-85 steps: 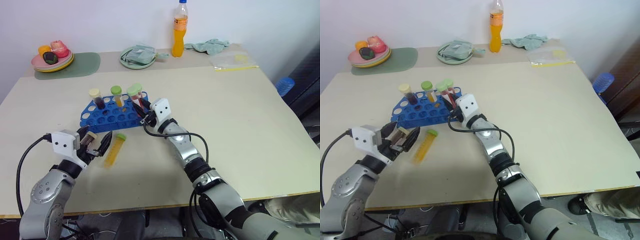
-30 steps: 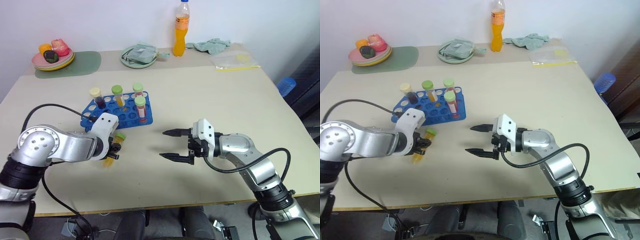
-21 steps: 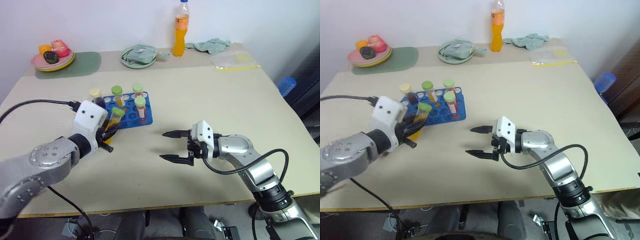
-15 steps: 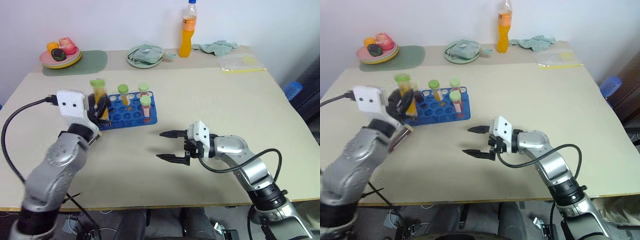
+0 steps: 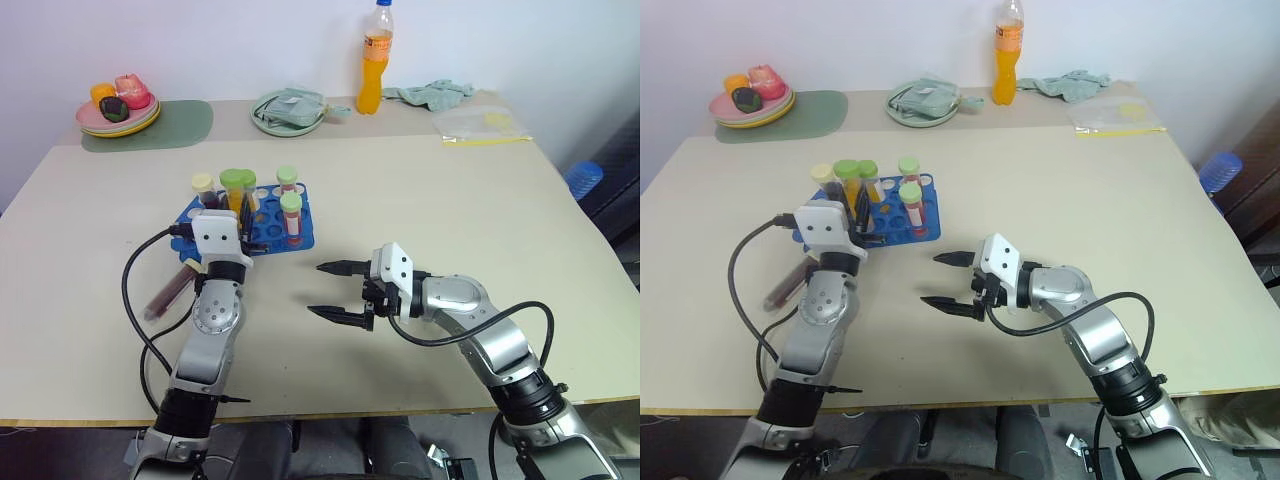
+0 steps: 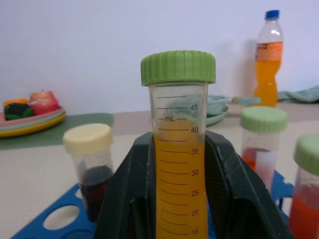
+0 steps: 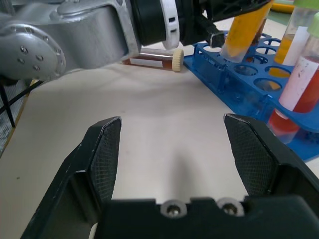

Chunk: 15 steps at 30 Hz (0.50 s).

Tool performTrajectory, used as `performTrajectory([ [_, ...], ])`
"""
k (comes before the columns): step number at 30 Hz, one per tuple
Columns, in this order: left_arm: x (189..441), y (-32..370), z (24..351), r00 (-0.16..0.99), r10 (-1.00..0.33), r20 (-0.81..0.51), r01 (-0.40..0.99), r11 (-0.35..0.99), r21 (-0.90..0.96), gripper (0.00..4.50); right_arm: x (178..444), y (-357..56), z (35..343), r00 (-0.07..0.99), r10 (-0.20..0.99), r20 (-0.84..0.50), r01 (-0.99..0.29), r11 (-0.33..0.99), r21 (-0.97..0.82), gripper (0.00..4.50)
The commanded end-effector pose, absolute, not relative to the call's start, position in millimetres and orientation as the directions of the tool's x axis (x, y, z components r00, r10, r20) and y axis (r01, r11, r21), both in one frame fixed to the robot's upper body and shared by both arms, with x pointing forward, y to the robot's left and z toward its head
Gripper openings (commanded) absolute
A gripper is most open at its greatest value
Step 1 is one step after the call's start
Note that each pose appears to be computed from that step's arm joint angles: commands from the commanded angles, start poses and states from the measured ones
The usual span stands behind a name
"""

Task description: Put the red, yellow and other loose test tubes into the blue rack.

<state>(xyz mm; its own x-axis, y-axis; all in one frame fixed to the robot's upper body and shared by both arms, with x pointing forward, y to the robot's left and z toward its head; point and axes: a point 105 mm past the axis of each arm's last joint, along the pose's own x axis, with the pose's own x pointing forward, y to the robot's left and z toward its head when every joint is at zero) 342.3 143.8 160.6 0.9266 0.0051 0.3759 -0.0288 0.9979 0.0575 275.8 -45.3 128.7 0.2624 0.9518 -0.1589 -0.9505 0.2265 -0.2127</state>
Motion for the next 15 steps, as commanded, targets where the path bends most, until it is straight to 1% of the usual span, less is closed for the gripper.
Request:
performTrajectory([
  [1,342,142,173,0.900,0.001,0.435,-0.030,0.998,0.060,0.74,271,-42,140,0.254,0.960,-0.120,-0.944,0.219,-0.248,3.65],
  [8,354,136,162,0.916,-0.007,0.402,-0.018,0.998,0.060,0.74,271,-39,140,0.246,0.963,-0.114,-0.947,0.213,-0.242,3.65],
  [15,358,134,157,0.913,-0.011,0.408,-0.019,0.997,0.069,0.74,270,-38,141,0.245,0.963,-0.114,-0.947,0.212,-0.239,3.65],
])
